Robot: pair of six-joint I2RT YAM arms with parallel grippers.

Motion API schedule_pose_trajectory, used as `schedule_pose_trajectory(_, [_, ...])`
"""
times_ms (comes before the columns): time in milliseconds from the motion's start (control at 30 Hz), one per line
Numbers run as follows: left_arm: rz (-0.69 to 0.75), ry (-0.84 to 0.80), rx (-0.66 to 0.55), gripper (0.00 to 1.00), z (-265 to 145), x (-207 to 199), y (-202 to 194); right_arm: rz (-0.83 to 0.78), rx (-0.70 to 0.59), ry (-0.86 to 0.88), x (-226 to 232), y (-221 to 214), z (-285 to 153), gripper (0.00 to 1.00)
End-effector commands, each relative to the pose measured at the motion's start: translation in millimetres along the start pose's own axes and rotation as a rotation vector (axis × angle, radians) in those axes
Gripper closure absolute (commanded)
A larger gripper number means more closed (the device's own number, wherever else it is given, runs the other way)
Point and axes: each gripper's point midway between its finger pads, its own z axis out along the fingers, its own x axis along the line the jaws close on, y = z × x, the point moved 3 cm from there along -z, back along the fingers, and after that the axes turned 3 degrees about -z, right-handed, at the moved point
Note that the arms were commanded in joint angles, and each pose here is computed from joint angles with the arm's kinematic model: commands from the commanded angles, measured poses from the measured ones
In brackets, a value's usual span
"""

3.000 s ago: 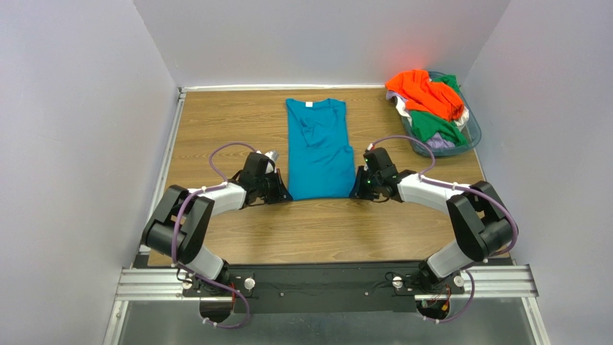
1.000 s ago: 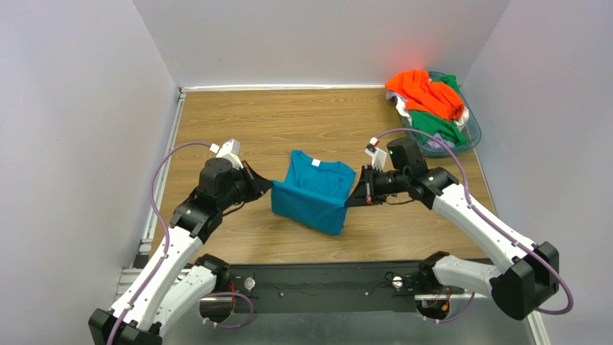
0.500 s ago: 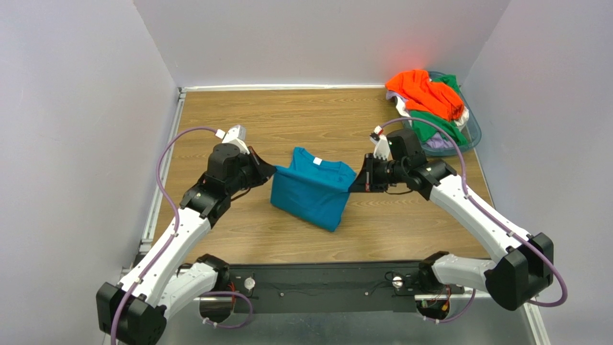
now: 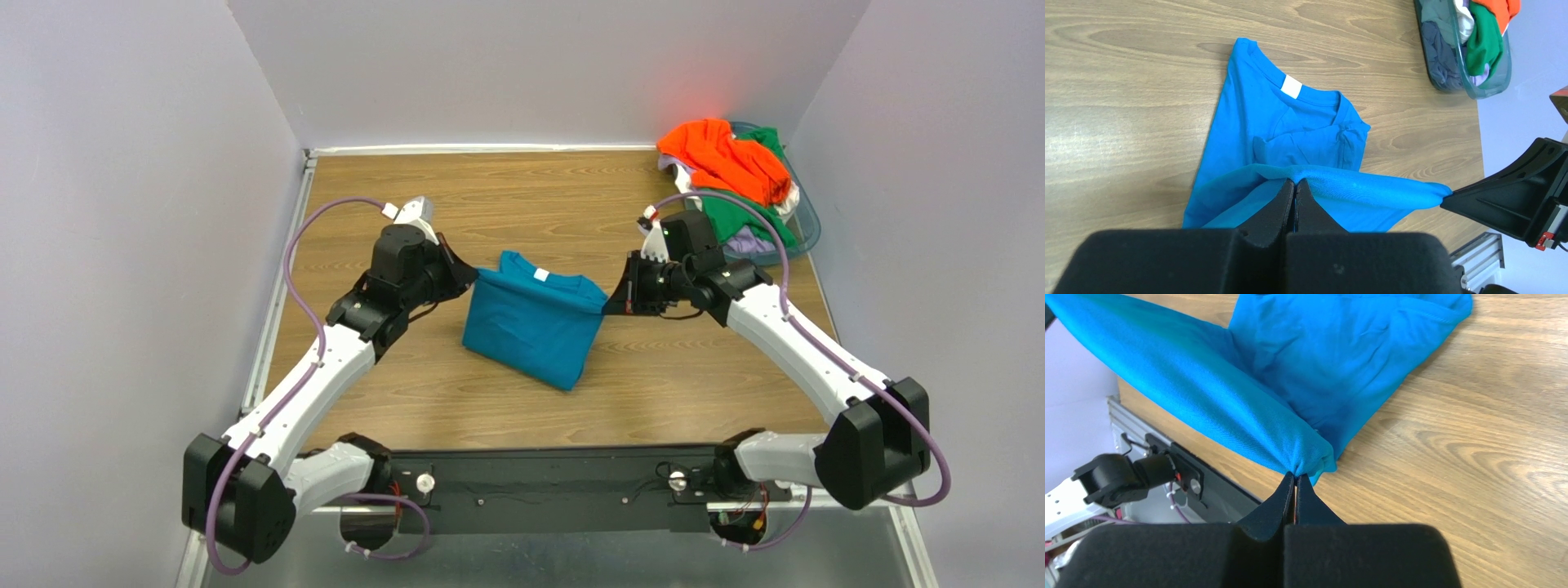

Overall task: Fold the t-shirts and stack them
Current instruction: Fold the tshirt

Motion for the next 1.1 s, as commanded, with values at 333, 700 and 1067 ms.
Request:
schedule_pose_trajectory(333, [0.039, 0.064, -0.066, 1.0, 42.0, 7.8, 26.1, 0.004, -0.071, -0.088, -30.1, 27.9, 11.6, 0.99])
schedule_pose_trajectory(700, [0.034, 0.127, -0.068, 1.0, 62.0, 25.0, 29.8, 0.024, -0.068, -0.062, -38.2, 45.3, 34.5, 0.99])
schedule_pose_trajectory(1067, [0.035, 0.175, -0.016, 1.0, 92.3, 40.6, 24.8, 0.066, -0.033, -0.074, -56.1, 48.1, 55.1, 0.98])
